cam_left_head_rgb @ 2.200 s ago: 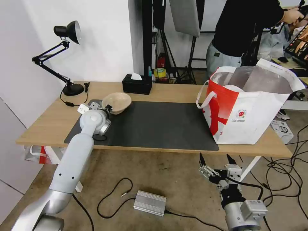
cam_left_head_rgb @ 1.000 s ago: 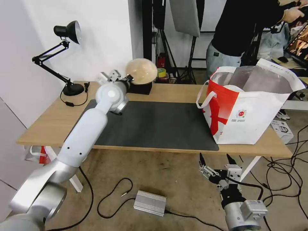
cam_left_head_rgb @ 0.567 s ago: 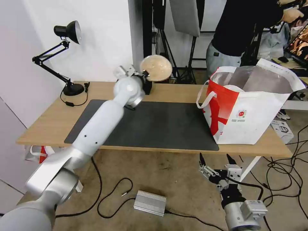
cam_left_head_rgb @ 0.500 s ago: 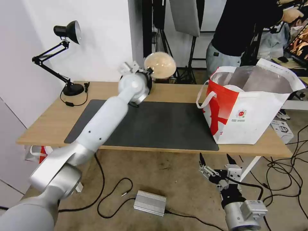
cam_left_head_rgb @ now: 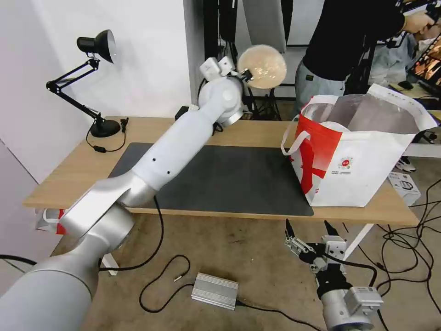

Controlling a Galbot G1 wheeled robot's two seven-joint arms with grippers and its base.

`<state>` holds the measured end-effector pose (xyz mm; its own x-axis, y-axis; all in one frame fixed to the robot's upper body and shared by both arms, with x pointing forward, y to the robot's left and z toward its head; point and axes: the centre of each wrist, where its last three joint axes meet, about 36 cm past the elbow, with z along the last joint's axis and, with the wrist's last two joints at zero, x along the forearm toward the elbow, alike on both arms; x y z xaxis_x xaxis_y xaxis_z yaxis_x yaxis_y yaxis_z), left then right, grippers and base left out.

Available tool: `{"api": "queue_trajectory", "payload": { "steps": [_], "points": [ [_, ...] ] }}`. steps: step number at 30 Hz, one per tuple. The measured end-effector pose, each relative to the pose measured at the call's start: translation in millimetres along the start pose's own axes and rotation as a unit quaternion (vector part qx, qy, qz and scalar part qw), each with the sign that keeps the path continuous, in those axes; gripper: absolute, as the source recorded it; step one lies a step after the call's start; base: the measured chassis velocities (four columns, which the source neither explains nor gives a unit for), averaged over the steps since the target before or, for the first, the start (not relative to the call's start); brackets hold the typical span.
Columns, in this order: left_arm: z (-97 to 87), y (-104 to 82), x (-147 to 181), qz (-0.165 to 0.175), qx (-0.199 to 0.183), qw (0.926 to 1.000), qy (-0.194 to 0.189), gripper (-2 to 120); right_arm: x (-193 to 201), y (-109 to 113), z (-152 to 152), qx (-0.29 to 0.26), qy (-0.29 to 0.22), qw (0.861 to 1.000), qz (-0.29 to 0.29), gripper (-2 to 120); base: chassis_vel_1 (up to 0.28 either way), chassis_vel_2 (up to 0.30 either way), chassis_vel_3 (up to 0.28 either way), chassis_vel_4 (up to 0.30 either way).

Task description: Pick up the trash from the table and place it into the takeout bag.

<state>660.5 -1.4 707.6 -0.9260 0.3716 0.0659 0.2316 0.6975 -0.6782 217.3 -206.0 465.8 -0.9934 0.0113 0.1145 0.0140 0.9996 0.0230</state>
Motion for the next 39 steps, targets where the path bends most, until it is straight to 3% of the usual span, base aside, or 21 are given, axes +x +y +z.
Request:
{"api": "queue_trajectory", "payload": {
  "steps": [7,19,27,39],
  "points": [
    [6.5,-23.0,-9,0.029,0.005,0.9996,0.002,0,0,0,0,0.000,0.000,1.000,0.000,100,0.000,0.000,0.000,0.000],
    [35.0,-47.5,-13,0.080,-0.031,0.9961,0.022,0,0,0,0,0.000,0.000,1.000,0.000,100,0.000,0.000,0.000,0.000],
    [62.5,-50.0,-11,0.099,-0.066,0.9922,0.039,0,0,0,0,0.000,0.000,1.000,0.000,100,0.000,0.000,0.000,0.000],
    [96.9,-44.1,5,0.127,-0.142,0.9799,0.060,0,0,0,0,0.000,0.000,1.000,0.000,100,0.000,0.000,0.000,0.000]
  ]
}}
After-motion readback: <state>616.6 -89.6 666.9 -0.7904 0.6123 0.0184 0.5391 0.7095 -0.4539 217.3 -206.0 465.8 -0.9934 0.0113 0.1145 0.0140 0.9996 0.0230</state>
